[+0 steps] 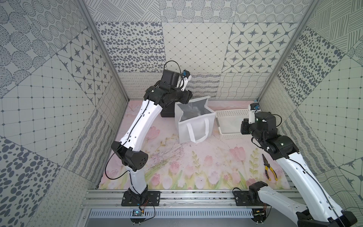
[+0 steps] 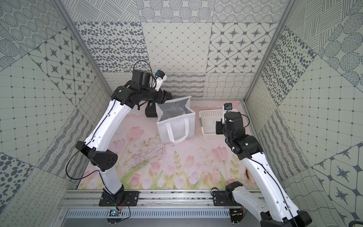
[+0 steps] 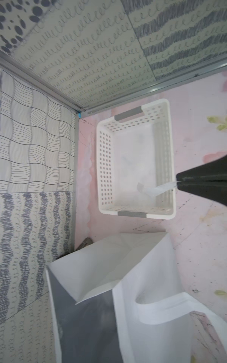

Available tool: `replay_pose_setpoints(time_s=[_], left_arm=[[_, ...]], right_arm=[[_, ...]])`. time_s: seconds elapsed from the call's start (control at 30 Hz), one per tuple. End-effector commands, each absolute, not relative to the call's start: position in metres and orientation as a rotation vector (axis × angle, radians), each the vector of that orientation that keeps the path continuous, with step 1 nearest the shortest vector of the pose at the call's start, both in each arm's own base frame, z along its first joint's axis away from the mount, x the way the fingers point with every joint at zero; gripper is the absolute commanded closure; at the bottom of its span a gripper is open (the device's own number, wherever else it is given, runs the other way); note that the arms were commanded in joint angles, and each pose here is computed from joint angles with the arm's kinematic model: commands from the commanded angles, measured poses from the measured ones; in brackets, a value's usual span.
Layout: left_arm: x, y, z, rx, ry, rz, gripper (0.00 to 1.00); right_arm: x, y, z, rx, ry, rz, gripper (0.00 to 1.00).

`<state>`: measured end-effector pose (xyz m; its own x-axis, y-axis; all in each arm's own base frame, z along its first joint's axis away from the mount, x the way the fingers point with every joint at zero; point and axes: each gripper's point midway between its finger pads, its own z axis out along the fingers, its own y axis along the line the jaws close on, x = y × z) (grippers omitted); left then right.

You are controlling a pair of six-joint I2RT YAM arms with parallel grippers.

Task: Place the ice pack in the delivery bag
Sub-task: Place the adhesive seal at the center of the board, then adjust the delivery bag at the center of the board.

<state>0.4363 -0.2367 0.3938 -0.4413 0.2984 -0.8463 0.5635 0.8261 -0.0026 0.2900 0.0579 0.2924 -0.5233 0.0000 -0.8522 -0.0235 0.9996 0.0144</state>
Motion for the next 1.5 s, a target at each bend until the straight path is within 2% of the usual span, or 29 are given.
replay_pose_setpoints(time_s=[0.0, 0.17, 0.23, 0.4, 0.6, 0.63, 0.77, 0.83, 1.07, 1.3, 1.47], left_arm=[[0.414, -0.243, 0.409, 0.535, 2.071, -0.547, 0.36], [0.409, -0.236, 0.406, 0.494, 2.094, -0.541, 0.36], [0.408, -0.234, 0.401, 0.49, 2.103, -0.535, 0.36], [0.404, -0.226, 0.39, 0.463, 2.141, -0.521, 0.36], [0.401, -0.214, 0.384, 0.422, 2.156, -0.525, 0.36], [0.4, -0.213, 0.384, 0.418, 2.158, -0.524, 0.36], [0.399, -0.205, 0.376, 0.387, 2.184, -0.536, 0.36], [0.398, -0.2, 0.37, 0.355, 2.206, -0.561, 0.36], [0.393, -0.169, 0.354, 0.225, 2.234, -0.65, 0.35], [0.403, -0.138, 0.332, 0.14, 2.243, -0.74, 0.35], [0.434, -0.111, 0.318, 0.02, 2.192, -0.843, 0.38]], right_arm=[[0.261, 0.072, 0.235, 0.115, 2.298, 0.218, 1.0], [0.231, 0.078, 0.163, 0.291, 2.478, 0.331, 1.0], [0.225, 0.074, 0.137, 0.334, 2.534, 0.296, 1.0], [0.22, 0.057, 0.095, 0.412, 2.623, 0.145, 1.0], [0.208, 0.059, 0.054, 0.501, 2.81, 0.102, 1.0], [0.21, 0.057, 0.055, 0.501, 2.807, 0.082, 1.0], [0.229, 0.062, 0.079, 0.446, 2.732, 0.117, 0.57], [0.239, 0.066, 0.098, 0.394, 2.682, 0.151, 0.43], [0.283, 0.089, 0.192, 0.14, 2.412, 0.259, 0.21], [0.308, 0.119, 0.23, -0.011, 2.332, 0.307, 0.23], [0.326, 0.186, 0.257, -0.196, 2.19, 0.477, 0.35]])
